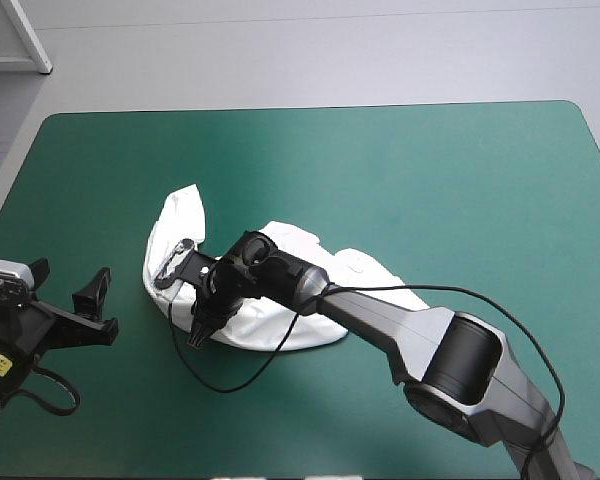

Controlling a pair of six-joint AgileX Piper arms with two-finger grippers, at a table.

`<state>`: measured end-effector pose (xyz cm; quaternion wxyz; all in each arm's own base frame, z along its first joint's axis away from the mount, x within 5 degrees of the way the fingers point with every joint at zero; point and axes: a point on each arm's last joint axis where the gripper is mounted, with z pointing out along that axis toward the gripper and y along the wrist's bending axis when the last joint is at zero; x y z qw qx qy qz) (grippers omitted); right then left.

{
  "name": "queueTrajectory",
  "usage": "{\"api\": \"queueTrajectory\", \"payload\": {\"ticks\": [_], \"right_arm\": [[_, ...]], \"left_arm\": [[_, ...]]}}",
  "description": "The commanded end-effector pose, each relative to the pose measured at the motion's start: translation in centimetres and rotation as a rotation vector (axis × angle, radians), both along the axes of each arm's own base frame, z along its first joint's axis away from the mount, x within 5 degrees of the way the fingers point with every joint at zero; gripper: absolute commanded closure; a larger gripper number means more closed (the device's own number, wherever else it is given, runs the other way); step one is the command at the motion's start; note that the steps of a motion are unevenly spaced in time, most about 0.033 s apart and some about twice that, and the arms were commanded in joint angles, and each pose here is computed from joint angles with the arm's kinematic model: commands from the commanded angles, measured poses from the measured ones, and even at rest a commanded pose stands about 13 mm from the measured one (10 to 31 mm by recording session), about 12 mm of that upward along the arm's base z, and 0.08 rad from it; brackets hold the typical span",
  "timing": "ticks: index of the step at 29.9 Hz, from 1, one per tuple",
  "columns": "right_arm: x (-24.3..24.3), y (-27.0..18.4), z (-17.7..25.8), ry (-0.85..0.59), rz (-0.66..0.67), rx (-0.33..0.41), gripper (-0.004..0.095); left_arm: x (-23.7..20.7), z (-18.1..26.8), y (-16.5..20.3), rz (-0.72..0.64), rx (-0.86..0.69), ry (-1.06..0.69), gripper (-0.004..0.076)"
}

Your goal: Fold the cloth

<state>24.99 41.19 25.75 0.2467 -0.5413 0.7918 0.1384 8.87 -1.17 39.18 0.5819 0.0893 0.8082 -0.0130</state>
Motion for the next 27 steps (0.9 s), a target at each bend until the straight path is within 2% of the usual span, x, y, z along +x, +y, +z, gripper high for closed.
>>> {"api": "queueTrajectory", "payload": {"ticks": [1, 3, 4, 9, 18, 20, 24, 27], "right_arm": [[0.8, -1.2, 4.4, -0.053, -0.094, 0.106, 0.0109], [0.9, -1.8, 5.1, -0.053, -0.133, 0.103, 0.0007], [1.0, -2.2, 5.6, -0.06, -0.152, 0.106, 0.0001], [1.3, -5.2, 9.5, -0.087, -0.249, 0.14, 0.0075], [0.3, -14.6, 16.4, -0.103, -0.478, 0.025, 0.0123], [-0.2, -16.1, 17.5, -0.114, -0.502, 0.049, 0.0126], [-2.1, -19.0, 18.4, -0.106, -0.551, 0.071, 0.0159], [-3.7, -20.9, 17.4, -0.083, -0.586, 0.044, 0.0166]], "left_arm": [[0.1, 1.4, 0.0, 0.003, -0.008, -0.084, 0.0195], [0.1, 1.4, 0.0, 0.003, -0.008, -0.084, 0.0195], [0.1, 1.4, 0.0, 0.003, -0.007, -0.077, 0.0195], [0.1, 1.6, 0.1, 0.008, 0.016, -0.035, 0.0195], [3.0, 3.2, -0.1, 0.011, 0.049, 0.121, 0.0195], [3.7, 3.0, -0.2, 0.006, 0.045, 0.168, 0.0195], [4.7, 2.5, -0.3, 0.007, 0.045, 0.208, 0.0195], [5.3, 2.3, -0.4, 0.007, 0.047, 0.227, 0.0195]]}}
